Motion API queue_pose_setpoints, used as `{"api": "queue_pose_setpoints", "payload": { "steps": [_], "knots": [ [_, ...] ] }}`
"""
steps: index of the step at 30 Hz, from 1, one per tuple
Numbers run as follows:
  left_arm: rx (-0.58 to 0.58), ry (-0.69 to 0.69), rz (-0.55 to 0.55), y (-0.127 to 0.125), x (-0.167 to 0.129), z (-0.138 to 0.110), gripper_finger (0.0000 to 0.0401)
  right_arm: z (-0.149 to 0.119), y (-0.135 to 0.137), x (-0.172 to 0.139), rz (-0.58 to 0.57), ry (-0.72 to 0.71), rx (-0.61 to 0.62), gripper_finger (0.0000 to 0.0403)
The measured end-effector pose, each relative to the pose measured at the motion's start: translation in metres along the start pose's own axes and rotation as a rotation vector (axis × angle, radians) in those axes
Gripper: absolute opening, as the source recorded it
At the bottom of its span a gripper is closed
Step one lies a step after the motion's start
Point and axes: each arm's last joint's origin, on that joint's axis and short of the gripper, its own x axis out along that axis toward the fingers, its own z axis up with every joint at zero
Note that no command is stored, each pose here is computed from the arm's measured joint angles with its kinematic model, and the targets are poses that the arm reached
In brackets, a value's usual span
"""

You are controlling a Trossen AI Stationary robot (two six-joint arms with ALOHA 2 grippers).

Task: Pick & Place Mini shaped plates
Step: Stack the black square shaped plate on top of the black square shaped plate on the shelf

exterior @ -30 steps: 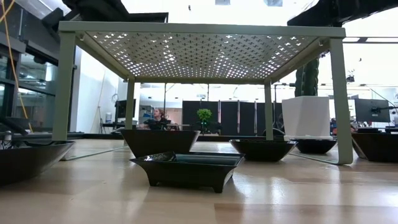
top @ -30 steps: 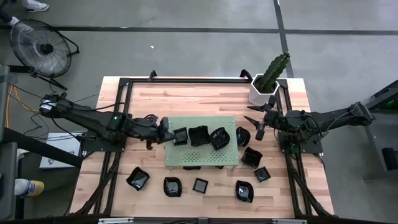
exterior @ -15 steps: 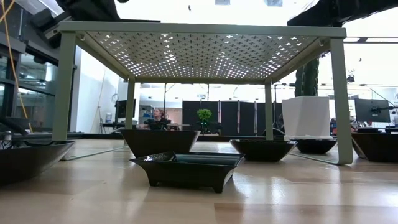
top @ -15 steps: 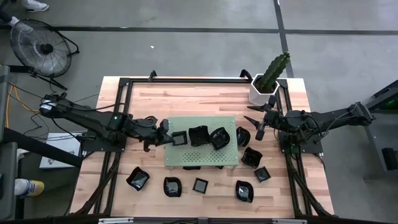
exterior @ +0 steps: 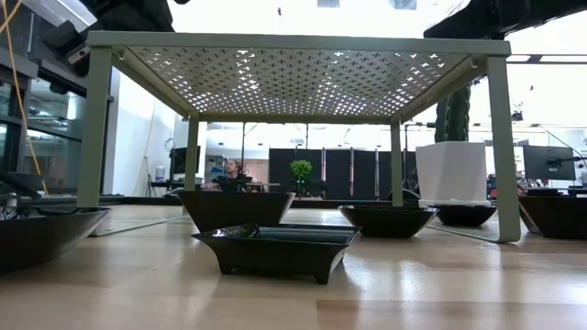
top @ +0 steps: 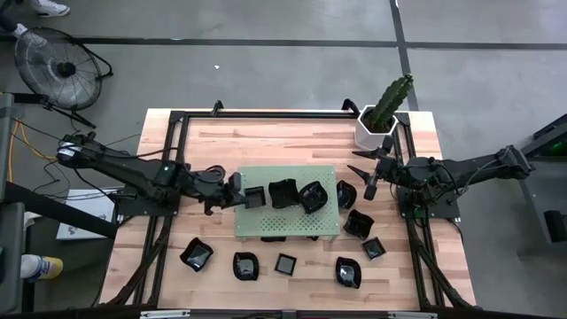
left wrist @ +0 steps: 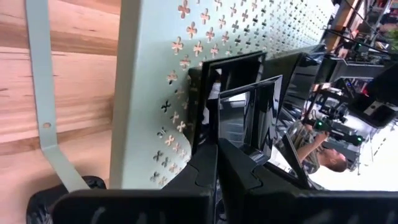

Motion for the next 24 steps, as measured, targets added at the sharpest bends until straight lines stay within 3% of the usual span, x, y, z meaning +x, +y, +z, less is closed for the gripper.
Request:
{"api": "queue_pose_setpoints", "payload": {
  "steps": [11, 24],
  "knots": [
    [0.033, -0.025, -0.009, -0.0003, 0.0001, 0.0008, 0.0004, 0.0000, 0.0000, 0.0000, 0.000, 0.000, 0.000, 0.0193],
    [0.063, -0.076, -0.030, -0.0015, 0.0040, 0.0013, 0.0085, -0.0001, 0.0001, 0.0000, 0.000, 0.000, -0.001, 0.0193]
  ]
}}
